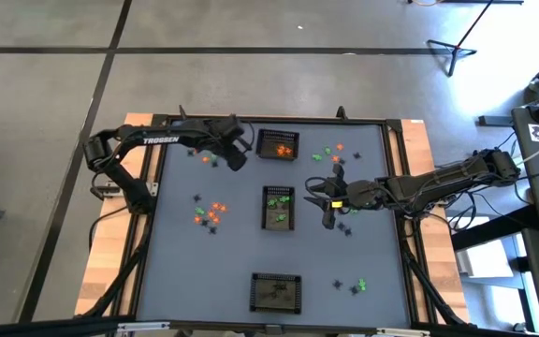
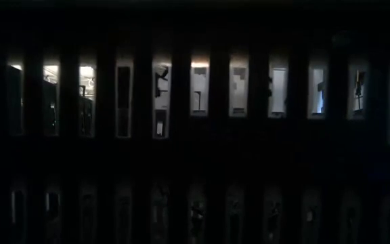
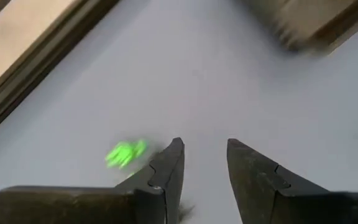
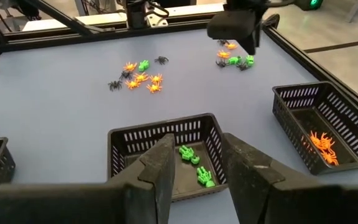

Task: Sort Halloween decoration
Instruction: Put the black spider toy into the bottom black bin

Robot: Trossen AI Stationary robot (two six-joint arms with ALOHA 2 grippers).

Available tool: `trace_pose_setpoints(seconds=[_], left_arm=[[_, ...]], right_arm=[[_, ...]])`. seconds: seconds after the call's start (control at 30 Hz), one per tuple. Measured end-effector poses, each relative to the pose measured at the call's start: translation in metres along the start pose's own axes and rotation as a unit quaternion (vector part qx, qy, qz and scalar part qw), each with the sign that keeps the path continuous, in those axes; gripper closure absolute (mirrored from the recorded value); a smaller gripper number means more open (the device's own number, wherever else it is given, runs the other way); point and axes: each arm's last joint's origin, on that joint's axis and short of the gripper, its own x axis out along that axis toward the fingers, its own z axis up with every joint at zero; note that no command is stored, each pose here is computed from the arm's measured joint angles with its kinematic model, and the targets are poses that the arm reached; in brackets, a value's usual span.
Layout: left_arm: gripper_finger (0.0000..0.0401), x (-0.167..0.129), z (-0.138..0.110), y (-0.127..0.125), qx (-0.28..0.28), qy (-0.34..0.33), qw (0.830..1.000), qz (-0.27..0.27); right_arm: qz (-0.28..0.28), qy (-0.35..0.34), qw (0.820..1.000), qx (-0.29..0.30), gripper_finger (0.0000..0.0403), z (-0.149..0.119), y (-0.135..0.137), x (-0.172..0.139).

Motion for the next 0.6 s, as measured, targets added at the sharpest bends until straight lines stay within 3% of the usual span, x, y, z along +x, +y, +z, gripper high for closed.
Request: trace_pose_setpoints(seconds=[0.43,0.6], left_arm=[[0.0288,0.028,-0.04,0.025,-0.058,0.091,0.993,0.052],[0.0288,0.041,-0.053,0.028,-0.072,0.077,0.993,0.048]], right_arm=[[0.0,0.0,1.0,0.008,0.0274,0.0,0.0,0.0],[0.0,0.0,1.0,0.008,0.0274,0.0,0.0,0.0]])
